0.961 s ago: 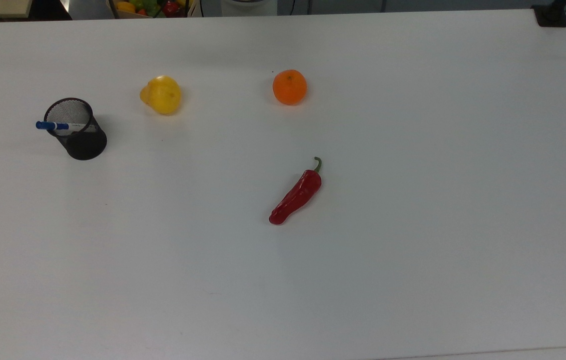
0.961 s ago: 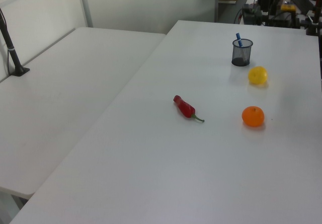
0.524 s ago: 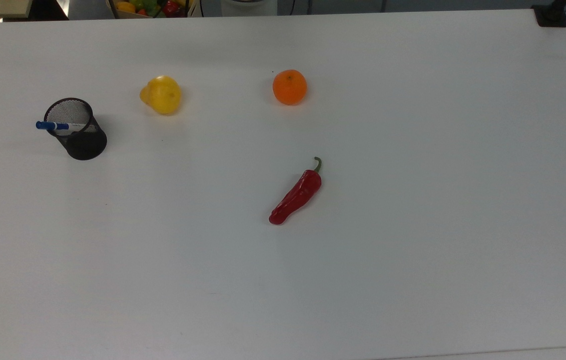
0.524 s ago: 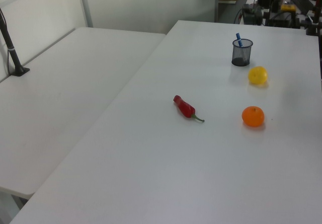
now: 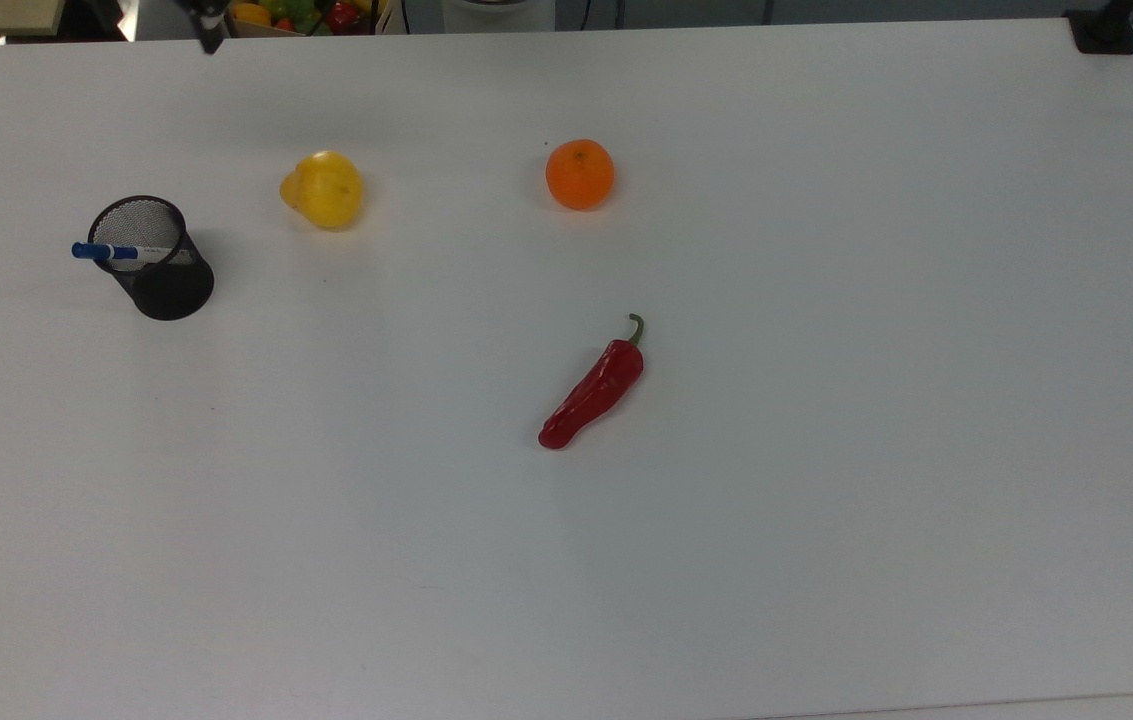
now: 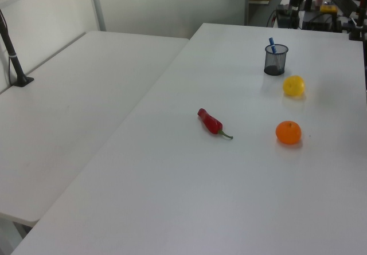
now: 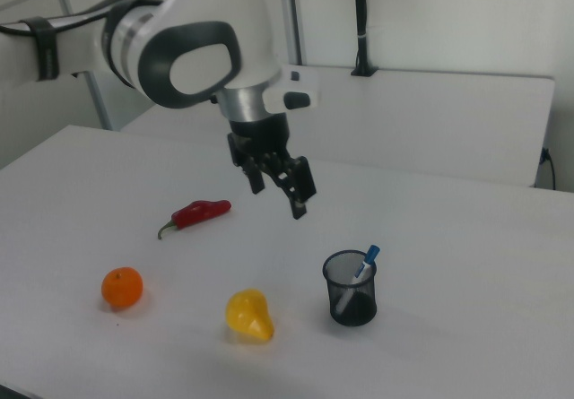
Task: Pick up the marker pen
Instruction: 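Move the gripper over the black mesh pen cup, then lower the gripper and grasp the blue-capped marker in the cup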
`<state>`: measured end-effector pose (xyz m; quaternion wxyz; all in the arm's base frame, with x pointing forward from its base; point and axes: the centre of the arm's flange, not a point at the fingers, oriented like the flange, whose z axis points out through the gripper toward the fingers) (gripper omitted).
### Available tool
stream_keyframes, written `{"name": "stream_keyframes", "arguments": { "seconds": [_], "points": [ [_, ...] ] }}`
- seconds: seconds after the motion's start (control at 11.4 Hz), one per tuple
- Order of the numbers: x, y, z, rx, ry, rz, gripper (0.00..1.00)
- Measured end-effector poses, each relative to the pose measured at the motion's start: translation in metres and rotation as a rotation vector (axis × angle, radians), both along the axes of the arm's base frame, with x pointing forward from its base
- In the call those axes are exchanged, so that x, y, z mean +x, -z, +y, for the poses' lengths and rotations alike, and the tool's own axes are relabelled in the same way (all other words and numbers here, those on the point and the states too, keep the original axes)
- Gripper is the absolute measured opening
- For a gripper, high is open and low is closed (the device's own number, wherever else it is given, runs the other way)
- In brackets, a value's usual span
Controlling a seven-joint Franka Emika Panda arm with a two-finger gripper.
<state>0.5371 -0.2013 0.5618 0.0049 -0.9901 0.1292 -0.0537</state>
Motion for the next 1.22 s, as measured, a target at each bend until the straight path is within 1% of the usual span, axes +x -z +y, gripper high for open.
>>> {"name": "stream_keyframes", "arguments": {
  "seconds": [0.17, 0.35, 0.52, 0.61, 0.79, 0.87, 0.96, 1.05, 1.22],
  "points": [
    [0.011, 0.018, -0.020, -0.023, 0.034, 0.000, 1.00],
    [0.023, 0.032, -0.036, -0.054, 0.056, -0.028, 1.00],
    [0.032, 0.037, -0.060, -0.087, 0.094, -0.051, 1.00],
    [0.035, 0.039, -0.071, -0.094, 0.114, -0.050, 1.00],
    [0.042, 0.053, -0.086, -0.083, 0.148, -0.057, 0.97],
    [0.050, 0.063, -0.091, -0.077, 0.172, -0.093, 0.91],
    [0.058, 0.075, -0.094, -0.078, 0.193, -0.116, 0.90],
    [0.063, 0.086, -0.095, -0.078, 0.216, -0.119, 0.90],
    [0.073, 0.102, -0.098, -0.074, 0.289, -0.158, 0.89]
  ]
}}
